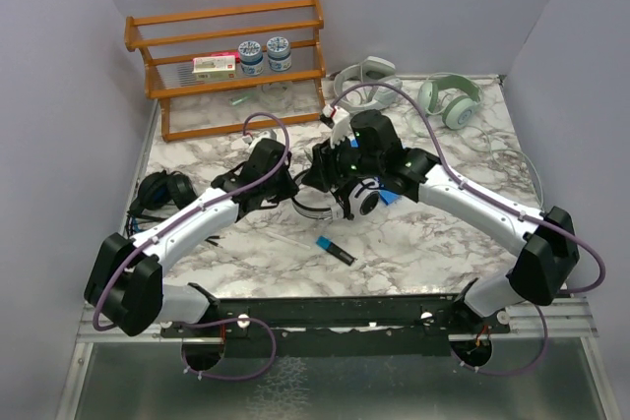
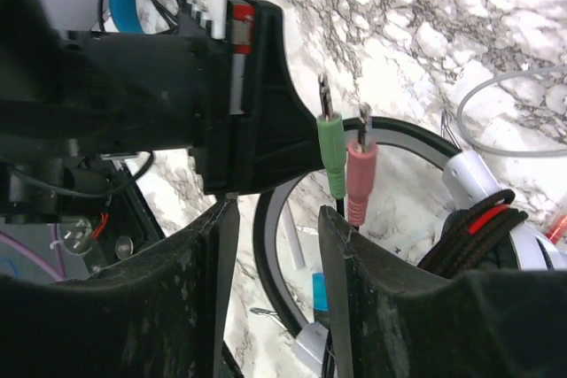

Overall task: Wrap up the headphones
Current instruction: Wrap the headphones cable around the headphones.

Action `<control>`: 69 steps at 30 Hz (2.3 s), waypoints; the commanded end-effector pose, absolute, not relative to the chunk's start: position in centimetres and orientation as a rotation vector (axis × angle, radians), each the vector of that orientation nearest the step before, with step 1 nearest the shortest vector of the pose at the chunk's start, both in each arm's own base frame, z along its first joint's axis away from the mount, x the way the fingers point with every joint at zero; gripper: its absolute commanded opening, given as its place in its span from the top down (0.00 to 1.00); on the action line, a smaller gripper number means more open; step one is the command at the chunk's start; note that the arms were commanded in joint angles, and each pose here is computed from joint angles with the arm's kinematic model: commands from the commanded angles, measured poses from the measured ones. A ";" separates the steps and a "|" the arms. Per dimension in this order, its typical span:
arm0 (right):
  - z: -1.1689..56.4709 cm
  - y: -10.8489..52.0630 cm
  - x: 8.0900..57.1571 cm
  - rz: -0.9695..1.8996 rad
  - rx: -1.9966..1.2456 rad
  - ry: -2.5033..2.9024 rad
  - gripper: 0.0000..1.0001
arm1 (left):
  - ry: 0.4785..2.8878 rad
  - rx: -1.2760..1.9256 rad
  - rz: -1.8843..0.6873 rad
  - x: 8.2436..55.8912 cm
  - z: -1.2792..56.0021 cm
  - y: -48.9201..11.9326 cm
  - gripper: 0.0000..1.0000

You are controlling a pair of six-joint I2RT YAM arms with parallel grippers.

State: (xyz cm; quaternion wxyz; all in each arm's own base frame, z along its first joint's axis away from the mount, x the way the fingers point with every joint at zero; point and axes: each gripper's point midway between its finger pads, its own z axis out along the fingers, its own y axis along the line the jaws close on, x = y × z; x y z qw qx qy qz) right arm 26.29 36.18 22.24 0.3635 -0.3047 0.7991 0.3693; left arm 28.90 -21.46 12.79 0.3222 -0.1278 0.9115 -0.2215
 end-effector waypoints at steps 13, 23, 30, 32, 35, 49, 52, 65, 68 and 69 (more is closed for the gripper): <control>20.7 34.7 26.3 0.806 -0.964 2.109 0.46 | 2.302 -0.309 -0.785 30.3 17.7 -24.4 1.00; 15.7 36.0 25.9 0.853 -1.035 2.234 0.56 | 2.297 -0.259 -0.808 30.1 18.4 -24.7 1.00; 14.3 35.9 25.8 0.840 -1.064 2.294 0.65 | 2.298 -0.235 -0.772 30.2 17.7 -24.3 1.00; 15.1 35.8 25.8 0.838 -1.063 2.265 0.66 | 2.298 -0.229 -0.766 30.1 17.6 -24.2 1.00; 17.4 35.9 25.8 0.857 -1.060 2.189 0.66 | 2.298 -0.229 -0.719 30.4 17.0 -23.7 1.00; 23.0 33.4 25.4 0.751 -1.106 2.042 0.63 | 2.329 -0.224 -0.661 31.0 16.4 -23.0 1.00; 22.1 33.0 24.7 0.752 -1.146 2.066 0.56 | 2.325 -0.223 -0.672 31.1 16.9 -23.1 1.00; 25.9 31.4 19.9 0.933 -1.158 1.869 0.49 | 2.306 -0.219 -0.657 31.5 17.8 -22.5 1.00; 26.7 30.4 18.4 0.973 -1.114 1.809 0.49 | 2.287 -0.229 -0.657 31.8 18.5 -22.3 1.00; 26.9 29.9 18.2 0.981 -1.072 1.802 0.49 | 2.282 -0.229 -0.660 31.9 18.8 -22.3 1.00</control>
